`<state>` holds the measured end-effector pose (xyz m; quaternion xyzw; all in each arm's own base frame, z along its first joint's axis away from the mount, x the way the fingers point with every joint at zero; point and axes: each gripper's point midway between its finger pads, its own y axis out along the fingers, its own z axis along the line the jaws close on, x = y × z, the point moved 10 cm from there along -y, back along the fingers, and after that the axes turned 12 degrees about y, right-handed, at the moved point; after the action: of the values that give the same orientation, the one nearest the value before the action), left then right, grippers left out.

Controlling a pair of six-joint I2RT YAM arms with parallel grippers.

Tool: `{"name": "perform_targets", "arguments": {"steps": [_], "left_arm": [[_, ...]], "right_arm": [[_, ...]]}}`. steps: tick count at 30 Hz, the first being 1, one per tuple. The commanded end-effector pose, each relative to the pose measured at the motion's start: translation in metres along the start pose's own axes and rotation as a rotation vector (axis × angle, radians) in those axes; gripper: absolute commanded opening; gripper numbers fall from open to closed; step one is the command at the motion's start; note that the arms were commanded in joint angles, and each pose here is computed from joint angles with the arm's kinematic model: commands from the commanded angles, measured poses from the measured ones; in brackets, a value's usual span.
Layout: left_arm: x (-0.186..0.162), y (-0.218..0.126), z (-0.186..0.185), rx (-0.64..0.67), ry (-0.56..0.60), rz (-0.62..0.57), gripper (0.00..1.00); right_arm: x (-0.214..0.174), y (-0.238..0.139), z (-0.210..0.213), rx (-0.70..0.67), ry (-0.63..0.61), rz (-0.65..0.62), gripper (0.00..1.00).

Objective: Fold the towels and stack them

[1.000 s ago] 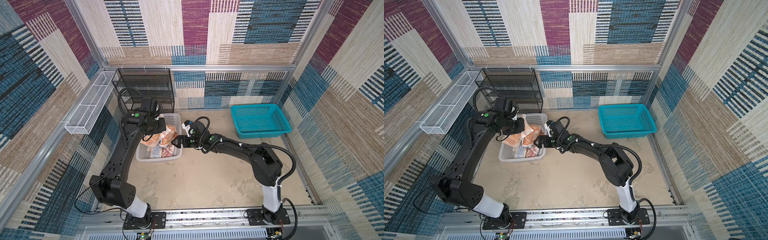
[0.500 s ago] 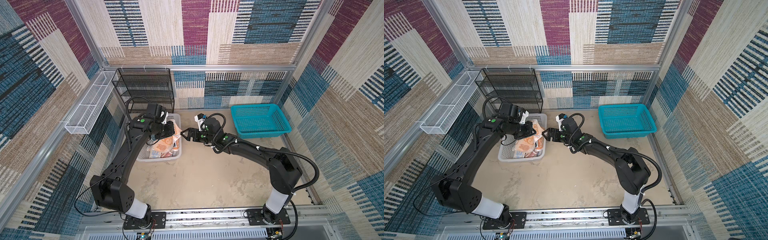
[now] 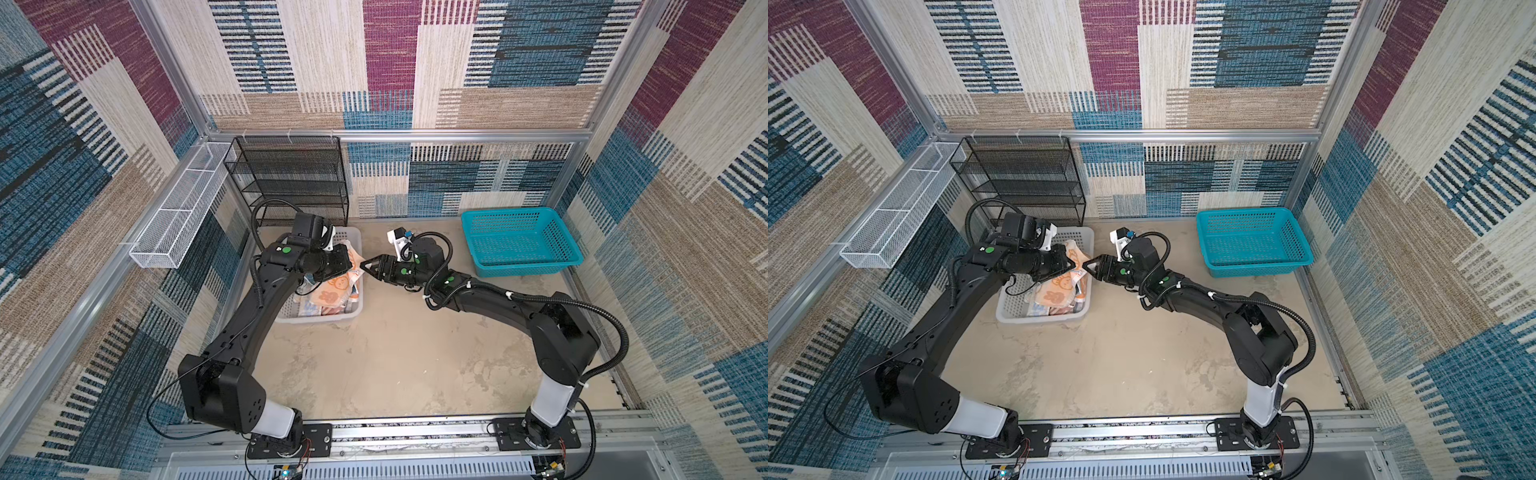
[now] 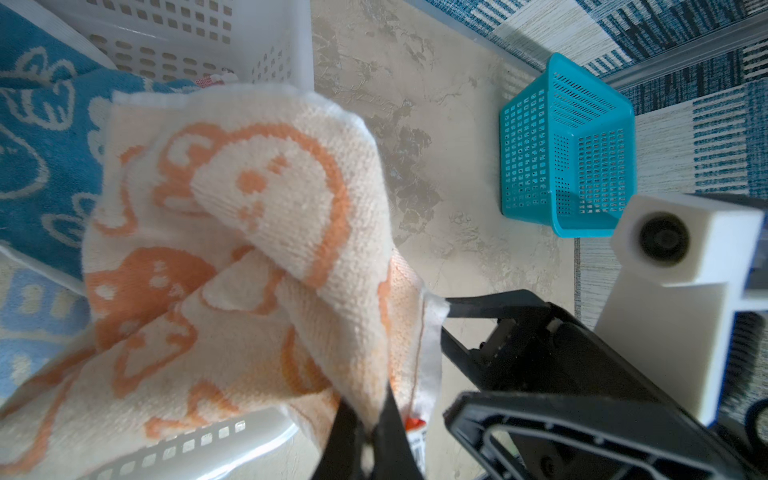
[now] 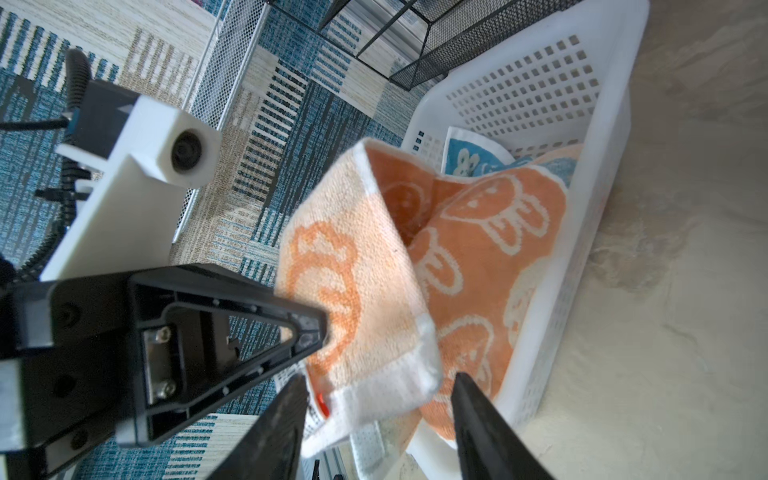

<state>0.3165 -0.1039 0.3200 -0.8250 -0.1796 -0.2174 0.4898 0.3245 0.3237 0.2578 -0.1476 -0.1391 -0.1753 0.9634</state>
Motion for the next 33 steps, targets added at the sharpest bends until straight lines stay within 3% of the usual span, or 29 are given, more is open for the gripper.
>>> {"name": "perform_targets", "arguments": {"steps": [1, 4, 10, 14, 16, 18, 19, 25, 33], "left_arm": [[0.005, -0.004, -0.005, -0.038, -0.006, -0.042, 0.0], [0.003, -0.005, -0.005, -0.042, -0.005, -0.05, 0.0], [0.001, -0.003, -0.005, -0.048, 0.001, -0.046, 0.01], [-0.002, -0.001, -0.001, -0.014, 0.013, -0.044, 0.32], [-0.002, -0.003, 0.0, -0.001, 0.013, -0.047, 0.57], [-0.002, -0.007, -0.001, 0.005, 0.012, -0.058, 0.94], [-0.001, -0.009, -0.002, 0.004, 0.009, -0.066, 0.99], [-0.009, -0.01, -0.012, -0.024, 0.013, -0.064, 0.99], [-0.05, 0.05, -0.059, -0.024, 0.167, 0.128, 0.99]], "right_arm": [[0.004, 0.001, 0.007, 0.058, 0.003, -0.014, 0.43], [0.006, 0.005, 0.005, 0.06, 0.01, -0.006, 0.36], [0.016, 0.005, 0.004, 0.046, 0.009, -0.038, 0.04], [0.03, -0.005, 0.011, 0.008, -0.025, -0.085, 0.0], [0.039, -0.014, 0.015, -0.014, -0.044, -0.113, 0.0], [0.048, -0.025, 0.018, -0.038, -0.058, -0.153, 0.0], [0.053, -0.031, 0.019, -0.051, -0.063, -0.174, 0.0], [0.077, -0.077, 0.006, -0.15, -0.059, -0.288, 0.0], [0.072, -0.119, -0.027, -0.283, -0.039, -0.349, 0.0]]}}
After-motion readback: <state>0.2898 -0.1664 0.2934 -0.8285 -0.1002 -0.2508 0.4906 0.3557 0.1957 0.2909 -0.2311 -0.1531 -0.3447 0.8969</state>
